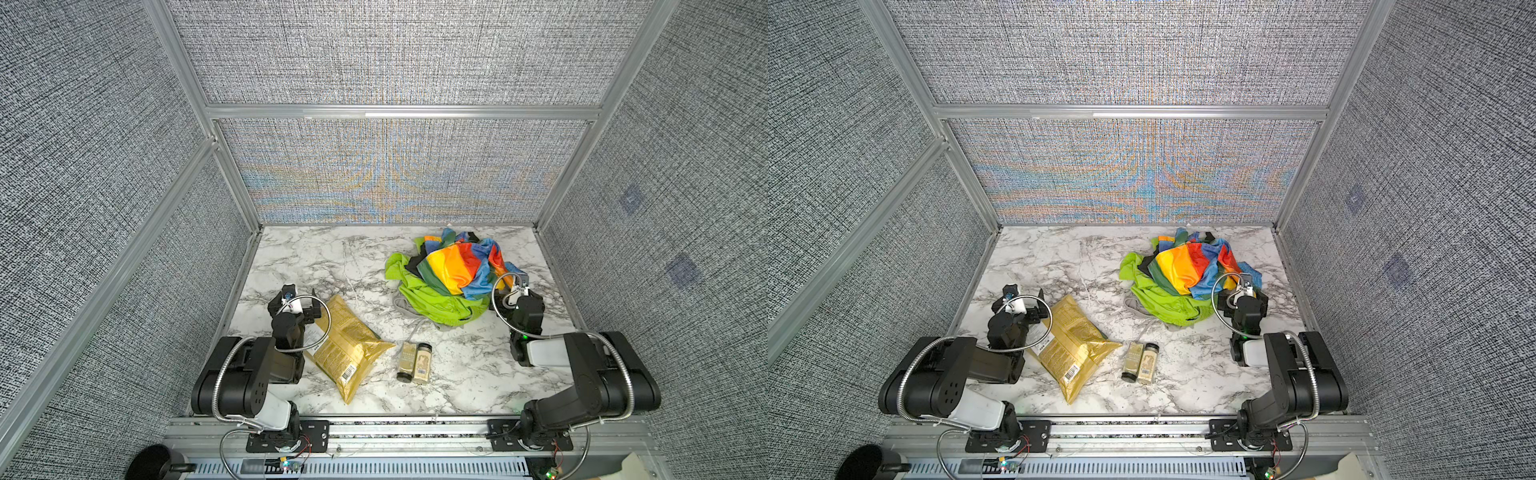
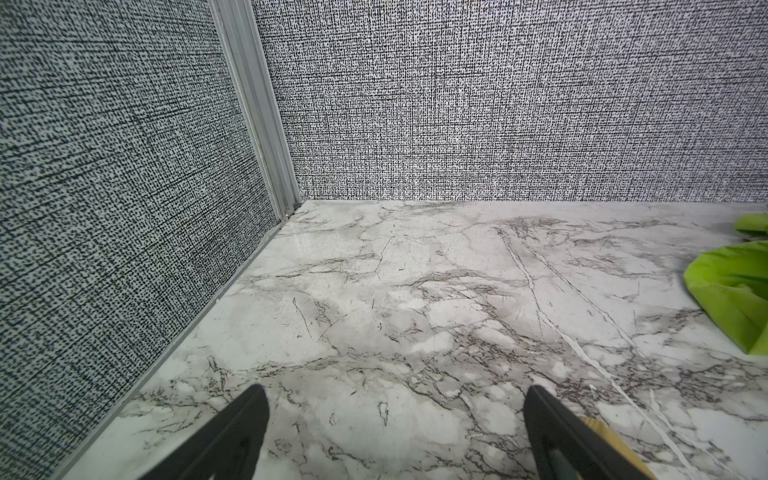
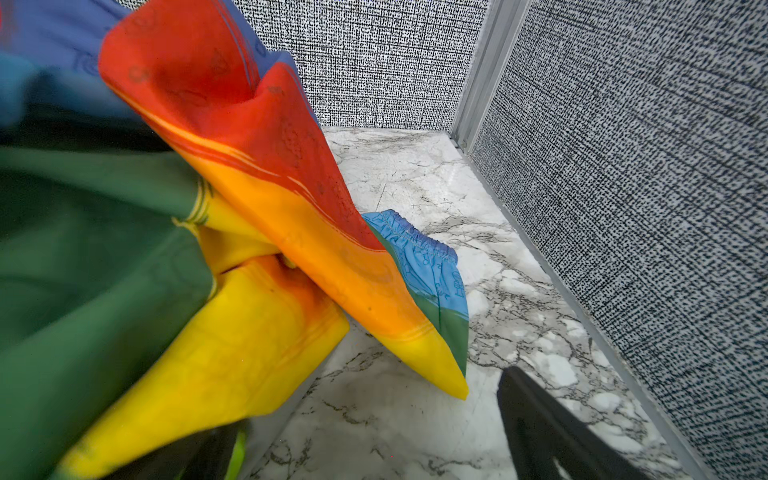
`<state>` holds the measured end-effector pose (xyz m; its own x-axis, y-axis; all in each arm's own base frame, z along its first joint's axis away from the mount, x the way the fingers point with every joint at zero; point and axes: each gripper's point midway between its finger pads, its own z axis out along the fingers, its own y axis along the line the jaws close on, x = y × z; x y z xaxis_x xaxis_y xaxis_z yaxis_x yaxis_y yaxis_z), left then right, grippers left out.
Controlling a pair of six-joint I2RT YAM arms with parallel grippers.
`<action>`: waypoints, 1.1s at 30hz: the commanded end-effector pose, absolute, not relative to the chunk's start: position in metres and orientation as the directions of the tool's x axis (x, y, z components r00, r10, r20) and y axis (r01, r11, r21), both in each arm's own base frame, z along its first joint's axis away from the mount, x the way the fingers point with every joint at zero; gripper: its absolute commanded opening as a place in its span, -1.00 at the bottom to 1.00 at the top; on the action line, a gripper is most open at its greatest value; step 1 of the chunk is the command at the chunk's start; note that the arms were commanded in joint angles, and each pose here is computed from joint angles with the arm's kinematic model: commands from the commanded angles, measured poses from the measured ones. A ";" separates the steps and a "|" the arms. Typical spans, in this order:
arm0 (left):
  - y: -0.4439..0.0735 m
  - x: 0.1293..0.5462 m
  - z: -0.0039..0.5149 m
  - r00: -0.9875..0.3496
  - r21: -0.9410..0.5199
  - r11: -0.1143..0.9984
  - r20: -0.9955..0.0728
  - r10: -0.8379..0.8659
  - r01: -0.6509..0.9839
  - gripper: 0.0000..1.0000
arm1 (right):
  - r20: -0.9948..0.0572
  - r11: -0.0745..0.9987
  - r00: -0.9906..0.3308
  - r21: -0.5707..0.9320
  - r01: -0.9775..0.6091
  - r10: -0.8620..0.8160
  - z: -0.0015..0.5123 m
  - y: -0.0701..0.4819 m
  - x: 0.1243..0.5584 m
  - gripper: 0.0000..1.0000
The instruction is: Pick out a specific cloth from the pile
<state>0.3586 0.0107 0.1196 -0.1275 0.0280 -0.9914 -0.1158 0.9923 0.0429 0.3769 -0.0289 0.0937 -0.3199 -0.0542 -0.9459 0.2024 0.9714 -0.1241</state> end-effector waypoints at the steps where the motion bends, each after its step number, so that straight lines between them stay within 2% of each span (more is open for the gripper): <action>1: 0.011 0.359 0.128 -0.093 0.032 0.993 -0.995 0.021 -0.116 0.97 | -0.961 0.971 -0.274 -0.103 0.217 -0.041 0.104 -0.030 0.378 0.98; 9: 0.014 0.348 0.134 -0.048 0.024 0.991 -0.999 0.018 -0.132 0.97 | -0.972 0.969 -0.233 -0.090 0.230 -0.035 0.109 -0.031 0.369 0.99; 33: 0.018 0.352 0.152 -0.059 0.032 0.985 -0.998 0.022 -0.169 0.97 | -0.981 0.958 -0.195 -0.074 0.278 -0.019 0.134 -0.039 0.357 0.98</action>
<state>0.3501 0.0141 0.1483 -0.0459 0.0228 -0.9987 -0.1437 0.9892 0.0292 0.3576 -0.0364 0.1291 -0.1936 -0.0322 -0.9806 0.2571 0.9629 -0.0824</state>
